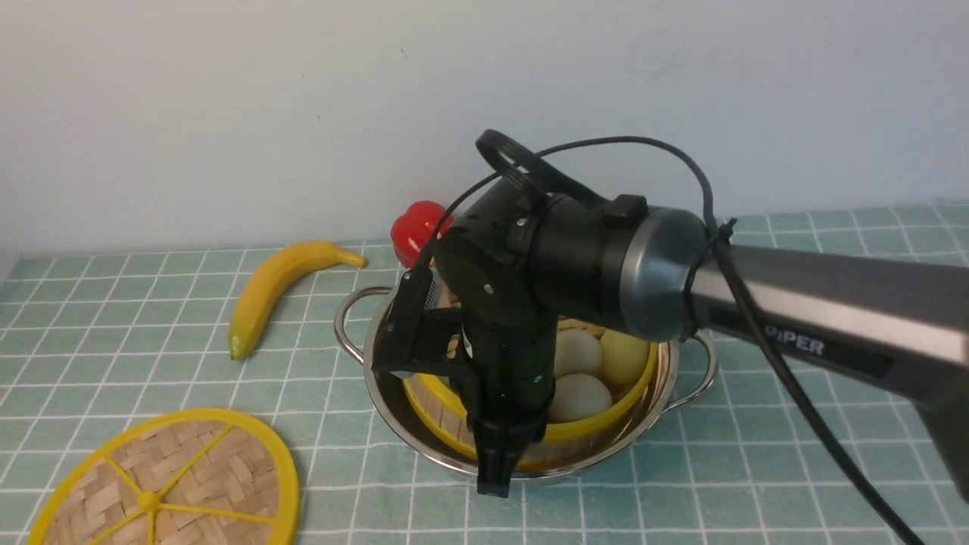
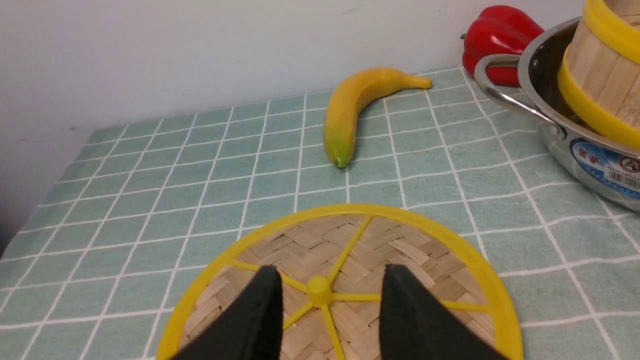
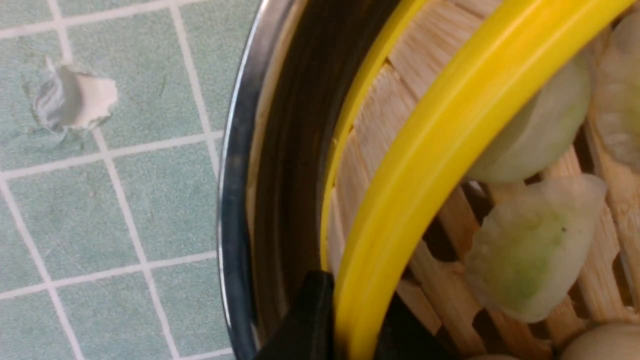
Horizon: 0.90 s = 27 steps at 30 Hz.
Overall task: Place the steamer in the pot on the blue tablecloth, and put the lid on the steamer.
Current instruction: 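Place the bamboo steamer basket of food into the steel pot with the right gripper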
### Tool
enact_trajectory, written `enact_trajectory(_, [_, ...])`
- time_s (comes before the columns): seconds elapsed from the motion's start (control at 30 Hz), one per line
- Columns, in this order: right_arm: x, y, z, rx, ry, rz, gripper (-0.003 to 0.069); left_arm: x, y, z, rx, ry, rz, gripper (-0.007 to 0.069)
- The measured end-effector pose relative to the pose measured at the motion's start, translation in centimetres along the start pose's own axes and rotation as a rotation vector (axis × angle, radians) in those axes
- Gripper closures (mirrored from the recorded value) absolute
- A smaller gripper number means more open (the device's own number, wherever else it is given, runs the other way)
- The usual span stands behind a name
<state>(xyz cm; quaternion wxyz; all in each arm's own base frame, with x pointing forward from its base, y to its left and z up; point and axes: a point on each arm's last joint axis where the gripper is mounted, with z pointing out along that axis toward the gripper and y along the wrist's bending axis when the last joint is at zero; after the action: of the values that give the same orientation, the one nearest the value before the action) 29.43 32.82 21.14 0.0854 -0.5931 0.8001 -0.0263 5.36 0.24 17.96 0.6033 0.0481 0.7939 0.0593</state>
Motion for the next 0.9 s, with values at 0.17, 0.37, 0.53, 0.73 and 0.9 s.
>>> enact_trajectory(0.17, [-0.1, 0.0, 0.5, -0.004, 0.01, -0.011, 0.059, 0.0, 0.0, 0.0, 0.0, 0.0, 0.0, 0.0361])
enact_trajectory(0.37, [-0.1, 0.0, 1.1, -0.004, 0.023, -0.018, 0.059, 0.0, 0.0, 0.0, 0.0, 0.0, 0.0, 0.0361])
enact_trajectory(0.53, [-0.1, 0.0, 1.1, -0.003, 0.022, -0.019, 0.059, 0.0, 0.0, 0.0, 0.0, 0.0, 0.0, 0.0361])
enact_trajectory(0.73, [-0.1, 0.0, 1.1, -0.002, 0.022, -0.019, 0.0587, 0.0, 0.0, 0.0, 0.0, 0.0, 0.0, 0.0361])
enact_trajectory(0.9, [-0.2, -0.2, 1.1, 0.013, 0.016, -0.028, 0.0513, 0.0, 0.0, 0.0, 0.0, 0.0, 0.0, 0.0361])
